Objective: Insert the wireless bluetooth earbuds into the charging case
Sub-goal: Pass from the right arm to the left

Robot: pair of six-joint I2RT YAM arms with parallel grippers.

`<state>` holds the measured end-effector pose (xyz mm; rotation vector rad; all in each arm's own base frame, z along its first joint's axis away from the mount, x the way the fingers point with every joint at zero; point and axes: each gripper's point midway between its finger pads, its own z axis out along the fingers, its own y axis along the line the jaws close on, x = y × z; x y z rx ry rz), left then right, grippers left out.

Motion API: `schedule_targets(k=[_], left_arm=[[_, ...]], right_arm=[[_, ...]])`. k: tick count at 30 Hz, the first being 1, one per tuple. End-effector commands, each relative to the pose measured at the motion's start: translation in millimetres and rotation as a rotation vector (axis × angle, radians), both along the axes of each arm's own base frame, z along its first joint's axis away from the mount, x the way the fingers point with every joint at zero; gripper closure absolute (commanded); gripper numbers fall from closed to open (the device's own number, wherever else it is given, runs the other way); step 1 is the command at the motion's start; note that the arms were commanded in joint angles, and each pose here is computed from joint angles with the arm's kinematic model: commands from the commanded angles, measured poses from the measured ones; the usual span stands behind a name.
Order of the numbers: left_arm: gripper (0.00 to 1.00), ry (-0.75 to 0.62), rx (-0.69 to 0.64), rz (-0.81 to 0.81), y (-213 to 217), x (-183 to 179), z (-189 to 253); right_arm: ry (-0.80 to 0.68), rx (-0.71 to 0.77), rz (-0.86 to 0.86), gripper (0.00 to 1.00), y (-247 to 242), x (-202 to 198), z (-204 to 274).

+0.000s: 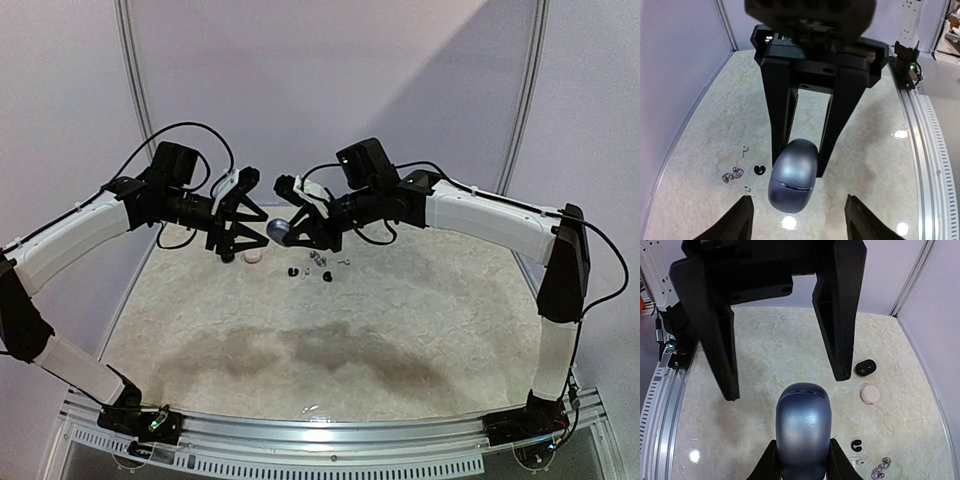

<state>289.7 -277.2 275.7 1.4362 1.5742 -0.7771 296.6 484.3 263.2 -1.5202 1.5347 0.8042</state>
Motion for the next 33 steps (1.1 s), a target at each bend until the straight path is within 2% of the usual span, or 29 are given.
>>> schedule_targets(k=[1, 9, 11, 15, 17, 18, 19, 21, 23, 25, 29, 33], left_arm=[[0.4, 0.0, 0.03, -0.002, -5.5, 1.0, -11.5], [0.63, 0.001, 0.055, -0.018, -6.9, -3.8, -16.7], [0.73, 0.0, 0.055, -0.02, -6.9, -4.2, -16.7], [0.81, -0.004, 0.071, -0.023, -5.5, -4.6, -20.5], [0.97, -0.002, 0.079, -0.024, -5.2, -5.1, -22.0], [1.0, 0.002, 0.082, -0.021, -4.6, -4.6, -22.7], [1.0, 0.0, 0.082, -0.019, -4.5, -4.2, -22.1], [1.0, -0.011, 0.071, -0.021, -4.8, -5.0, -19.1], [1.0, -0.022, 0.05, -0.014, -5.3, -4.5, -13.3], [1.0, -0.036, 0.017, -0.015, -5.9, -5.2, -4.2], [1.0, -0.07, -0.029, -0.058, -7.9, -14.6, 7.3], [1.0, -0.1, 0.011, -0.114, -5.5, -24.9, -2.1]], right_arm=[[-0.046, 0.052, 0.036, 1.0, 1.7, -13.2, 25.7], [-0.049, 0.062, 0.042, 1.0, 4.3, -14.4, 27.3], [-0.049, 0.066, 0.04, 1.0, 4.4, -13.5, 28.1], [-0.053, 0.076, 0.039, 1.0, 5.4, -13.3, 30.7], [-0.06, 0.082, 0.034, 1.0, 5.3, -12.2, 33.1], [-0.064, 0.088, 0.027, 0.99, 5.4, -11.3, 34.8], [-0.066, 0.09, 0.015, 0.88, 5.6, -9.3, 34.8], [-0.068, 0.1, -0.032, 0.6, 4.8, -2.1, 35.5], [-0.074, 0.117, -0.086, 0.46, 3.7, 5.9, 36.1], [-0.085, 0.131, -0.138, 0.41, 0.8, 13.9, 34.8], [-0.092, 0.127, -0.183, 0.4, 0.3, 22.0, 30.7], [-0.102, 0.115, -0.264, 0.41, -2.8, 37.0, 26.0]])
